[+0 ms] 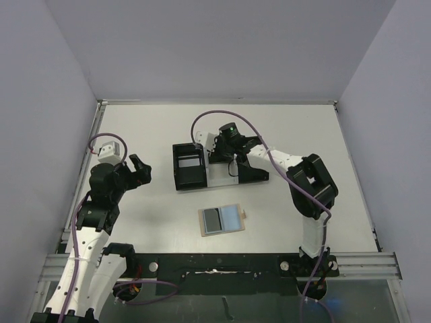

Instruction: Take the credit cards out of the card holder

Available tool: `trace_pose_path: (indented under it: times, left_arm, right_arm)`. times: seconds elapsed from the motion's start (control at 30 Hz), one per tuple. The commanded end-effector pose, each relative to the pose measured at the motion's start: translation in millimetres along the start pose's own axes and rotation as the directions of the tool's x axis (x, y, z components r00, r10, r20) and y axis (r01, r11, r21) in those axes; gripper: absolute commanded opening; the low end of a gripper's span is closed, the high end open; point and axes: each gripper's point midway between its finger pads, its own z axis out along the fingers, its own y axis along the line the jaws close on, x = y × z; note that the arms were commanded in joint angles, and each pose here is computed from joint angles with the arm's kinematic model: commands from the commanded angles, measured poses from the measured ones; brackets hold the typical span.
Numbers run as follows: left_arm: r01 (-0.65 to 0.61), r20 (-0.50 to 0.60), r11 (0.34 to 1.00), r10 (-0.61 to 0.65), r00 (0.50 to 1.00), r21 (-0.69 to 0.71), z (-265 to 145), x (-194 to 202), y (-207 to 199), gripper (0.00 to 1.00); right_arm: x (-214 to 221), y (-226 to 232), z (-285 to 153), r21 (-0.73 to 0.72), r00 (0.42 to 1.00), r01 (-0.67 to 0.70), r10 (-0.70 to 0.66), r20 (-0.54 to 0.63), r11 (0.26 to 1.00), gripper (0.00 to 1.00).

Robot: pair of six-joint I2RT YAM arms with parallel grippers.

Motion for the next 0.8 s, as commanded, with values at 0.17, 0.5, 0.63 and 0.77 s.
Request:
trace_pose_path:
  times: [0.17, 0.5, 0.63, 0.77]
  left_arm:
    - [-0.021, 0.054, 0.998, 0.018, 0.998, 0.052, 0.9, -14.9, -10.3, 0.84]
    - [-0.028, 0.045, 0.997, 0.024, 0.999, 0.073, 1.8, -12.6, -13.5, 0.84]
    - [-0.027, 0.05, 0.998, 0.024, 0.998, 0.061, 0.7, -14.2, -11.7, 0.84]
    - [-0.03, 0.041, 0.997, 0.027, 0.999, 0.073, 1.7, -12.2, -13.6, 0.84]
  right_arm:
    - [1.1, -29.5, 22.4, 0.043, 0.988, 0.15, -0.149, -0.027, 0.988, 0.03]
    - [14.2, -6.6, 37.0, -0.012, 0.99, 0.124, -0.125, -0.065, 0.992, 0.21]
    - [14.5, -8.0, 35.6, -0.002, 0.991, 0.109, -0.109, -0.072, 0.994, 0.3]
    - [13.3, -7.1, 31.8, -0.003, 0.995, 0.079, -0.079, -0.068, 0.997, 0.35]
